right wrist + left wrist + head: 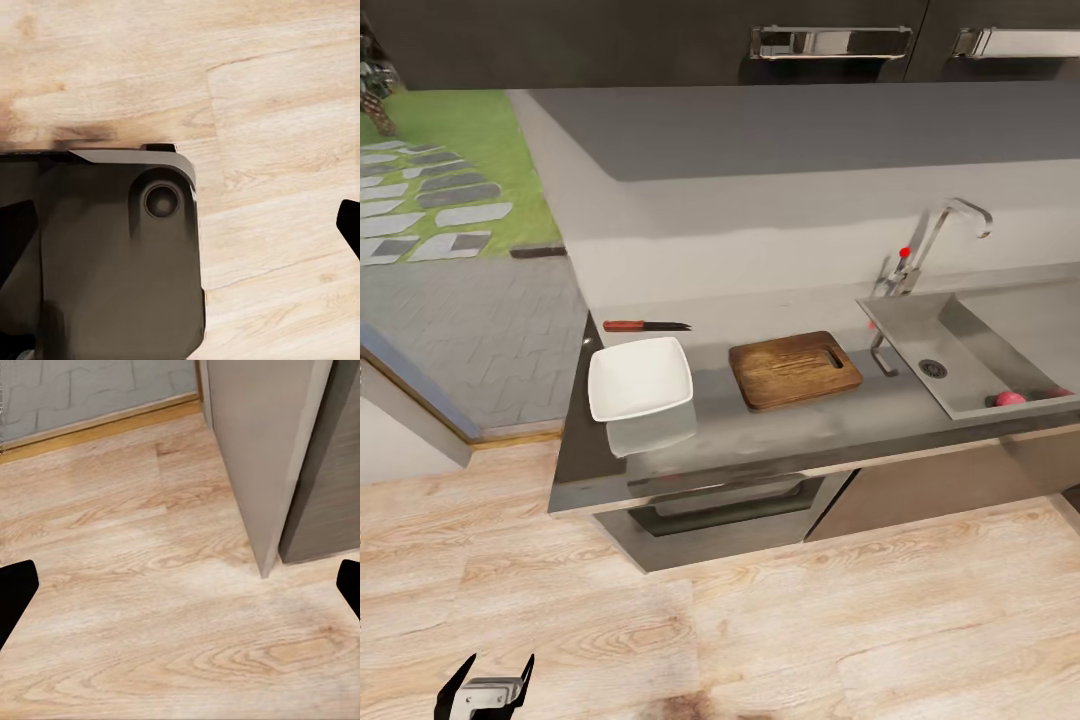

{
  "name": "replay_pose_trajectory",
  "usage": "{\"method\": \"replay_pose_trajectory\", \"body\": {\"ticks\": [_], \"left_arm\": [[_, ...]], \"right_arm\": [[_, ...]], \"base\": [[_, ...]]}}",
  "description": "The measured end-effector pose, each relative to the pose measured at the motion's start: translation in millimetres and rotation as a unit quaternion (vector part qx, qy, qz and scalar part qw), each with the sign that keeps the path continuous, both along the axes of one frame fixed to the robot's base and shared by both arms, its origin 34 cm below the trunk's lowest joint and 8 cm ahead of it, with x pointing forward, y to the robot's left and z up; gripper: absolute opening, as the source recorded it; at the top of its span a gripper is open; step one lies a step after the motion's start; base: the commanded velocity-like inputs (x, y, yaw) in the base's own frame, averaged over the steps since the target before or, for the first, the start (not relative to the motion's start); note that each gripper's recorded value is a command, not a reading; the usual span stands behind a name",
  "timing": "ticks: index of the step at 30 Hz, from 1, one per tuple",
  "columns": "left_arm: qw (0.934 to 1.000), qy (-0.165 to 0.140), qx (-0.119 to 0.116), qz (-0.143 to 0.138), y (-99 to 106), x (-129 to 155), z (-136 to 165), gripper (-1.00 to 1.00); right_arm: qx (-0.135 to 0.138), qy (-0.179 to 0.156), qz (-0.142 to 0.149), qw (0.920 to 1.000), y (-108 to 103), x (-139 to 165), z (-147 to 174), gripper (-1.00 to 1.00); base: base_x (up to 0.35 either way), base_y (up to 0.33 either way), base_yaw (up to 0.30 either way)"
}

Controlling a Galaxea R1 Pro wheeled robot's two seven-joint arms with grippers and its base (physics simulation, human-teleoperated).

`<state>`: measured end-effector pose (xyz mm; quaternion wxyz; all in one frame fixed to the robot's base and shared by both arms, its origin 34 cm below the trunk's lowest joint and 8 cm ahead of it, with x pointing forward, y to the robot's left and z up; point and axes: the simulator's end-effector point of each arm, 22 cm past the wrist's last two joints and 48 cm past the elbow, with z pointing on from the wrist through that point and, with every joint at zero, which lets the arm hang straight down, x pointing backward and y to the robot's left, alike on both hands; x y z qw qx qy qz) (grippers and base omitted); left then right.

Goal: In the kitchen, take the Vidalia onion out of the sink, dice it on the chopping board with the paring knife, put the diced onion into the bowl on the countertop, then place both the paring knife and the chopping board into the sink.

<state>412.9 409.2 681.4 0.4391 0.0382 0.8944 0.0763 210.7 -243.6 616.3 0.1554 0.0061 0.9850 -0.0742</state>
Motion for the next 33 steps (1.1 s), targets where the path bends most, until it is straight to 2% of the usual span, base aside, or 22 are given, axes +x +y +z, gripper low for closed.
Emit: {"method": "replay_pose_trajectory", "body": {"ticks": [7, 33], "left_arm": [[1.0, 0.0, 0.0, 0.0, 0, 0, 0, 1.0], [0.9999, -0.011, 0.0, 0.0, 0, 7, 7, 1.0]], "right_arm": [[0.001, -0.001, 0.0, 1.0, 1, 0, 0, 1.0], [0.001, -0.019, 0.0, 0.9998, 1, 12, 4, 1.0]], "base": [[0.0, 0.255, -0.074], [0.0, 0.279, -0.168]]}}
